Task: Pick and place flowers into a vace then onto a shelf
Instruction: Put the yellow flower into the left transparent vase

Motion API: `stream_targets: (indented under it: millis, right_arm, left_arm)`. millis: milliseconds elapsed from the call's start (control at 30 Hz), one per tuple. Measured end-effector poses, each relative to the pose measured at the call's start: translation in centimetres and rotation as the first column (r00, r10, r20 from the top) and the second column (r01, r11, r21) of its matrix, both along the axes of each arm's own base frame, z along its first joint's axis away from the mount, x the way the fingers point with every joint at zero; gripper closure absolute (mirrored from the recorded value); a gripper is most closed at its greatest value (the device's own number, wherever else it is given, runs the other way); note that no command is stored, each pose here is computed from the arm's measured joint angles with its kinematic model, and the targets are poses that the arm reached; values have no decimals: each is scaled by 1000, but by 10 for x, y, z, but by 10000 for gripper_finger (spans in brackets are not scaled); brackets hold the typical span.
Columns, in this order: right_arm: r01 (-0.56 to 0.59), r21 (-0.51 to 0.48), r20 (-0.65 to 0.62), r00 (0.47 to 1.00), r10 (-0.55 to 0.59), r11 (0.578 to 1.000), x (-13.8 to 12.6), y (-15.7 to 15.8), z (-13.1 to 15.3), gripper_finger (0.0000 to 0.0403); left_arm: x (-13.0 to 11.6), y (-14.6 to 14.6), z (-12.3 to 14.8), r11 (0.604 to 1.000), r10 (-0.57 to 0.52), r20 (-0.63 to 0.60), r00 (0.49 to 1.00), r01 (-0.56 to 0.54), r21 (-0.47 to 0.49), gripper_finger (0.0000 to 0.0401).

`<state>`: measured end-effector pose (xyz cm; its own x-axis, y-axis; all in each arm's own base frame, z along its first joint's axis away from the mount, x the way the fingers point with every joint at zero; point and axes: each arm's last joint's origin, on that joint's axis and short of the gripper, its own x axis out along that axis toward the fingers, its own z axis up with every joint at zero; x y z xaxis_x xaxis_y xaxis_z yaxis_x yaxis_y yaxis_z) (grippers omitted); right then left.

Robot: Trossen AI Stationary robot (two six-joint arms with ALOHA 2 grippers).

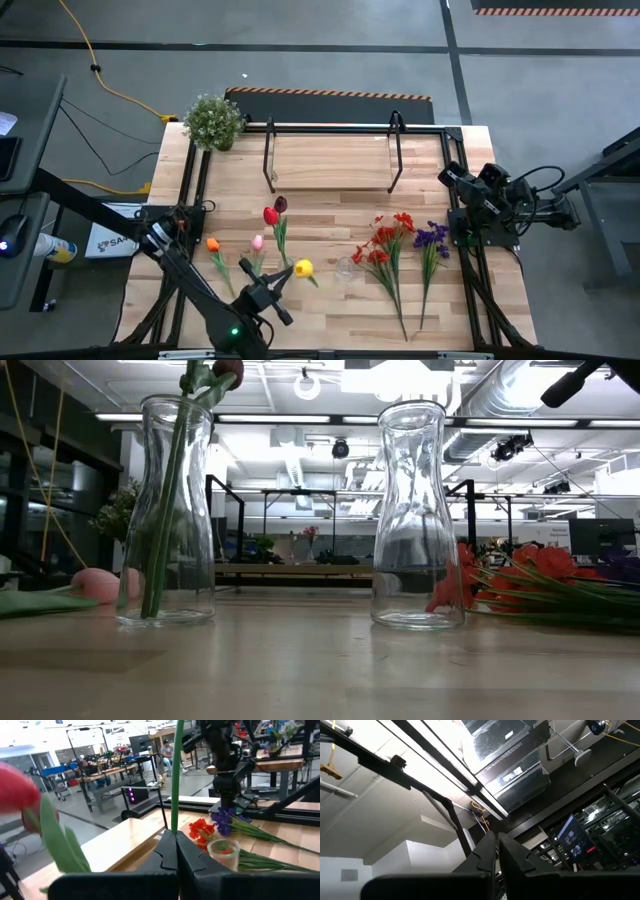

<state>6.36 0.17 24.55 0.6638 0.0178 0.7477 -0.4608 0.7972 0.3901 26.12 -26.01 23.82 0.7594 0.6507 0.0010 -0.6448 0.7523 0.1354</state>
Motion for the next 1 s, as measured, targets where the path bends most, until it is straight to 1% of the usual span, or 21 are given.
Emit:
stream_targets:
  millis: [167, 333, 667, 867, 1000]
  right_arm:
    - [0, 0, -13, 1000, 0, 1000, 1, 0, -1, 391]
    - [-1, 0, -18, 1000, 1, 1000, 1, 0, -1, 391]
    - [0, 0, -37, 999, 0, 1000, 3, 0, -2, 391]
    - [-1, 0, -39, 999, 0, 1000, 3, 0, -3, 391]
    - [-1, -1, -51, 999, 1, 1000, 4, 0, -3, 391]
  left_arm:
    - [-3, 8, -16, 1000, 10, 21, 1000, -9, -26, 381]
    - [-5, 12, -24, 1000, 12, 12, 1000, -11, -15, 381]
    - [-6, 13, -27, 998, 13, 48, 999, -10, -58, 381]
    - [-3, 9, -30, 994, 17, 95, 995, -6, -113, 381]
    - [-2, 8, -30, 991, 19, 110, 994, -4, -131, 381]
